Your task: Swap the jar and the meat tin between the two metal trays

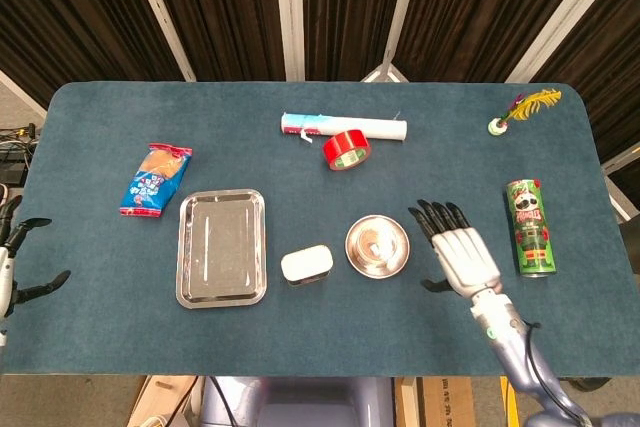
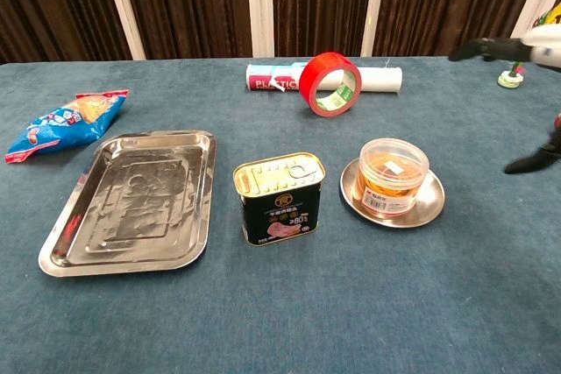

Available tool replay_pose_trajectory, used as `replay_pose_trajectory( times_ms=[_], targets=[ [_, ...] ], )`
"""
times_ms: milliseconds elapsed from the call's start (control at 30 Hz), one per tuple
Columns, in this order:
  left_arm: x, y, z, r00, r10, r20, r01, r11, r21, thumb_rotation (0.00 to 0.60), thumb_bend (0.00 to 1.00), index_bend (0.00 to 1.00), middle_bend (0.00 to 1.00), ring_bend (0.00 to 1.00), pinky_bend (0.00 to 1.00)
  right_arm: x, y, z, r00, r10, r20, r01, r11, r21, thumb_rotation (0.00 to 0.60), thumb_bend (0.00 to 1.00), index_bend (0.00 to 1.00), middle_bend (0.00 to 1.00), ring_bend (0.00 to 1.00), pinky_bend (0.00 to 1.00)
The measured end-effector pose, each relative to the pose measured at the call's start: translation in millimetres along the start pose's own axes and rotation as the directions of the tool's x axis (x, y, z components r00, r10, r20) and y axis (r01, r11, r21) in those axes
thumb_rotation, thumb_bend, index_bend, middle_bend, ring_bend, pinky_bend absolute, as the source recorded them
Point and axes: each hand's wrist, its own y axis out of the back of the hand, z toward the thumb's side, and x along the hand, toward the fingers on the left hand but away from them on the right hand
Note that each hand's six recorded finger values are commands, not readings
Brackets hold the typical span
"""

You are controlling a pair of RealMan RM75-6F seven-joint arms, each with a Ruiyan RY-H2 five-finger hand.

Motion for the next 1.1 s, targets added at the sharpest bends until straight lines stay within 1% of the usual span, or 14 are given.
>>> replay_pose_trajectory(
  times_ms=[100, 167, 300, 400, 500, 567, 633, 767, 900, 1100],
  targets=[
    [1.3, -8.3, 8.6, 0.998, -0.047, 0.040, 0.048, 0.999, -0.011, 0.600, 0.17, 0.28, 0.00, 0.00, 0.12, 11.3, -3.3, -8.7, 1.000, 0.012, 0.021, -0.012, 1.000, -0.005, 0.600, 0.04, 0.00, 0.01, 0.00, 0.00],
    [4.5, -15.1, 18.7, 0.993, -0.086, 0.085, 0.088, 0.996, -0.020, 0.600, 0.17, 0.27, 0.00, 0.00, 0.12, 18.9, -6.9, -13.5, 0.999, 0.014, 0.031, -0.014, 1.000, -0.013, 0.600, 0.04, 0.00, 0.01, 0.00, 0.00],
    [13.0, -24.4, 45.4, 0.973, -0.148, 0.178, 0.156, 0.987, -0.036, 0.600, 0.15, 0.26, 0.00, 0.00, 0.12, 38.3, -18.2, -24.4, 0.998, 0.001, 0.055, 0.001, 0.999, -0.036, 0.600, 0.04, 0.00, 0.01, 0.00, 0.00],
    [17.7, -30.3, 68.1, 0.952, -0.186, 0.241, 0.202, 0.979, -0.041, 0.600, 0.13, 0.24, 0.00, 0.00, 0.12, 53.1, -31.0, -33.5, 0.997, -0.013, 0.075, 0.017, 0.998, -0.053, 0.600, 0.04, 0.00, 0.01, 0.00, 0.00],
    [21.7, -39.2, 91.9, 0.924, -0.237, 0.299, 0.260, 0.965, -0.041, 0.600, 0.12, 0.23, 0.00, 0.00, 0.12, 63.4, -42.3, -43.8, 0.995, -0.033, 0.095, 0.038, 0.997, -0.060, 0.600, 0.04, 0.00, 0.01, 0.00, 0.00],
    [24.7, -45.9, 112.6, 0.899, -0.273, 0.344, 0.301, 0.953, -0.031, 0.600, 0.12, 0.23, 0.01, 0.00, 0.12, 68.1, -47.3, -50.2, 0.993, -0.049, 0.109, 0.056, 0.996, -0.065, 0.600, 0.04, 0.00, 0.01, 0.00, 0.00],
    [26.5, -51.1, 129.9, 0.878, -0.295, 0.377, 0.323, 0.946, -0.011, 0.600, 0.12, 0.23, 0.02, 0.00, 0.12, 72.2, -52.4, -56.5, 0.990, -0.064, 0.123, 0.073, 0.995, -0.072, 0.600, 0.04, 0.00, 0.01, 0.00, 0.00],
    [26.6, -62.5, 154.1, 0.852, -0.324, 0.412, 0.340, 0.940, 0.036, 0.600, 0.11, 0.22, 0.03, 0.00, 0.12, 75.2, -57.6, -62.0, 0.989, -0.075, 0.126, 0.087, 0.992, -0.093, 0.600, 0.04, 0.00, 0.01, 0.00, 0.00],
    [22.2, -80.5, 175.3, 0.832, -0.349, 0.431, 0.355, 0.932, 0.068, 0.600, 0.11, 0.22, 0.05, 0.00, 0.12, 74.9, -58.2, -62.6, 0.989, -0.082, 0.121, 0.094, 0.991, -0.091, 0.600, 0.04, 0.00, 0.01, 0.00, 0.00],
    [10.8, -118.7, 202.5, 0.807, -0.380, 0.452, 0.397, 0.916, 0.060, 0.600, 0.11, 0.23, 0.05, 0.00, 0.12, 71.5, -54.9, -66.2, 0.988, -0.097, 0.117, 0.106, 0.992, -0.075, 0.600, 0.04, 0.00, 0.01, 0.00, 0.00]
  ],
)
